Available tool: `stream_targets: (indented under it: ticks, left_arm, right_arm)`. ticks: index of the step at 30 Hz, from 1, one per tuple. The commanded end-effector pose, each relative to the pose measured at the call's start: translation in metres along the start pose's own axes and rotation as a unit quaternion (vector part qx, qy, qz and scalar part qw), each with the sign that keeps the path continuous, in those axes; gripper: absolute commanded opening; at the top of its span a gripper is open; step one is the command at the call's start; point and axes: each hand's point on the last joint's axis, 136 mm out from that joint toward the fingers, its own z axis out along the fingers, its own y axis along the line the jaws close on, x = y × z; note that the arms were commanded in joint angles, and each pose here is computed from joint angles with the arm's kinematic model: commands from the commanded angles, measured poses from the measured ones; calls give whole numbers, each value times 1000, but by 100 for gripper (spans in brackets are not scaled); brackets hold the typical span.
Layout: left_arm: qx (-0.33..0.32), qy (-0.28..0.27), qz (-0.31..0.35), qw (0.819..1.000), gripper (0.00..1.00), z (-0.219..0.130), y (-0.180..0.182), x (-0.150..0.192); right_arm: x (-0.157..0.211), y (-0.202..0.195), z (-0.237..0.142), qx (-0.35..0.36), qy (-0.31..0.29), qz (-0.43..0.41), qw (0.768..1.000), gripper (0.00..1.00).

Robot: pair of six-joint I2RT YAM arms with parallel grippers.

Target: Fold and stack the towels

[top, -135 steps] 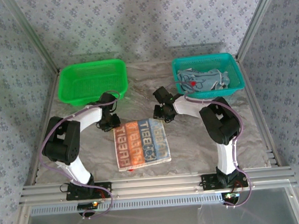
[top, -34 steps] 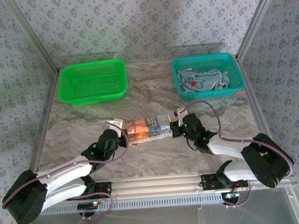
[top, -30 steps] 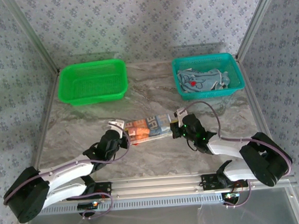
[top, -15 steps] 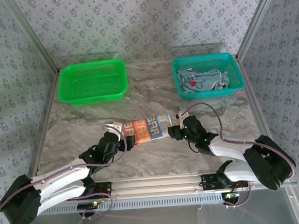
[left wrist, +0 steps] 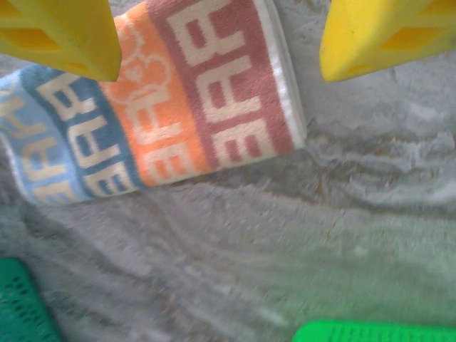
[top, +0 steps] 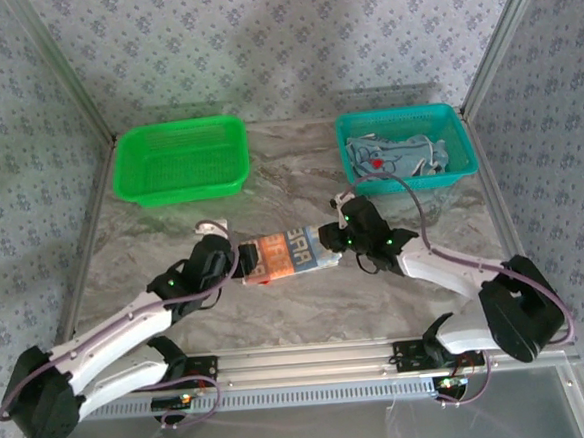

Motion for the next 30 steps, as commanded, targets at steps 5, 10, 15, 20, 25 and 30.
stream_targets:
  ticks: [5,10,15,20,25,30]
  left_arm:
    - [-31,140,-93,985,72,21,16,32]
    - [-20,207,-137,969,69,38,12,44]
    - [-51,234,-157,958,66,48,15,50]
    - [-80,261,-173,946,61,52,20,63]
    - [-108,273,-164,942,57,54,17,68]
    - [-138,284,-158,936,57,56,20,75]
  right_arm:
    - [31,-12,14,12,84,34,996,37]
    - [35,-14,17,13,87,33,996,40]
    - [35,-16,17,16,87,32,996,46]
    - [28,-17,12,12,77,35,996,59]
    - [16,-25,4,10,60,53,997,68]
    - [3,-27,-5,3,38,53,998,75]
